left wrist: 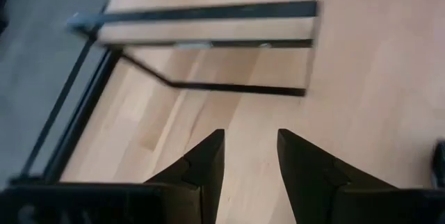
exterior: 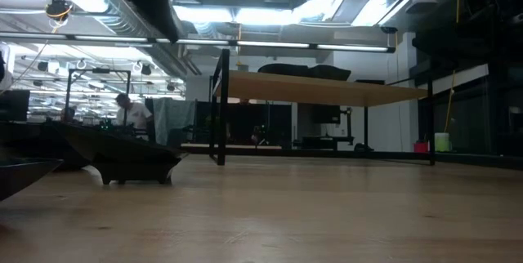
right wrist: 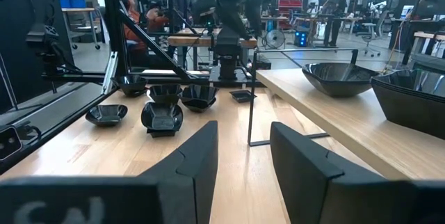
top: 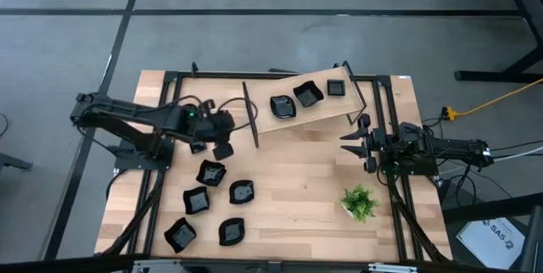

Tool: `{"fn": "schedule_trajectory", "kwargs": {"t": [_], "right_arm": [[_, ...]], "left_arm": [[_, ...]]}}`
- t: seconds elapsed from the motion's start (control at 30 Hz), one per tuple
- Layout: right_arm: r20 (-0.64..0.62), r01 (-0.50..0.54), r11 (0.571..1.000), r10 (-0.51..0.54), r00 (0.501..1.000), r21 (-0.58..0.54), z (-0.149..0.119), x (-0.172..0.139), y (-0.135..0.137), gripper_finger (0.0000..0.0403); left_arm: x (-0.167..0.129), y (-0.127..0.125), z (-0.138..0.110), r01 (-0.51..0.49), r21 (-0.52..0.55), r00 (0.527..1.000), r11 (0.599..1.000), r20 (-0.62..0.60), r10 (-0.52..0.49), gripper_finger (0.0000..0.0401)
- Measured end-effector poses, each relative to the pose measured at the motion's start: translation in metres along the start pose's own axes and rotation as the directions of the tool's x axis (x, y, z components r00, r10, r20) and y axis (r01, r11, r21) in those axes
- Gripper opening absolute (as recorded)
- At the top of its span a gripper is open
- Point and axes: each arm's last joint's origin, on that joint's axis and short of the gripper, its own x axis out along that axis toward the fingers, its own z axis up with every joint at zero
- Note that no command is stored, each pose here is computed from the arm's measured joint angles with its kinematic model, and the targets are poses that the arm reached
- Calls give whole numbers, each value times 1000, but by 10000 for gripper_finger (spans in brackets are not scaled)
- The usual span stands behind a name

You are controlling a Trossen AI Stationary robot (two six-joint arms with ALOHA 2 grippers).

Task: Pick & Place Mini shaped plates
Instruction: Stack the leaf-shaped plate on top of the leaf-shaped plate on the shelf

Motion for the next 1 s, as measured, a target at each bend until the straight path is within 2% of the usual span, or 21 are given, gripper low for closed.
{"fn": "schedule_trajectory", "kwargs": {"t": [0.1, 0.23, 0.73, 0.87, 1.0], "right_arm": [[0, 0, 1000, 0, 1000, 0, 0, 0, 0, 132], [0, 0, 1000, 0, 1000, 0, 0, 0, 0, 132], [0, 0, 1000, 0, 1000, 0, 0, 0, 0, 132], [0, 0, 1000, 0, 1000, 0, 0, 0, 0, 132], [0, 0, 1000, 0, 1000, 0, 0, 0, 0, 132]], "left_arm": [[1, -1, -9, -34, -81, 999, 996, 11, 35, 127], [4, -3, -15, -38, -129, 999, 991, -4, 38, 127], [6, -7, -18, 39, -254, 996, 966, -64, -57, 127], [9, -7, -22, 6, -284, 992, 959, -117, -41, 127], [14, -5, -31, -98, -337, 972, 936, -236, 17, 127]]}}
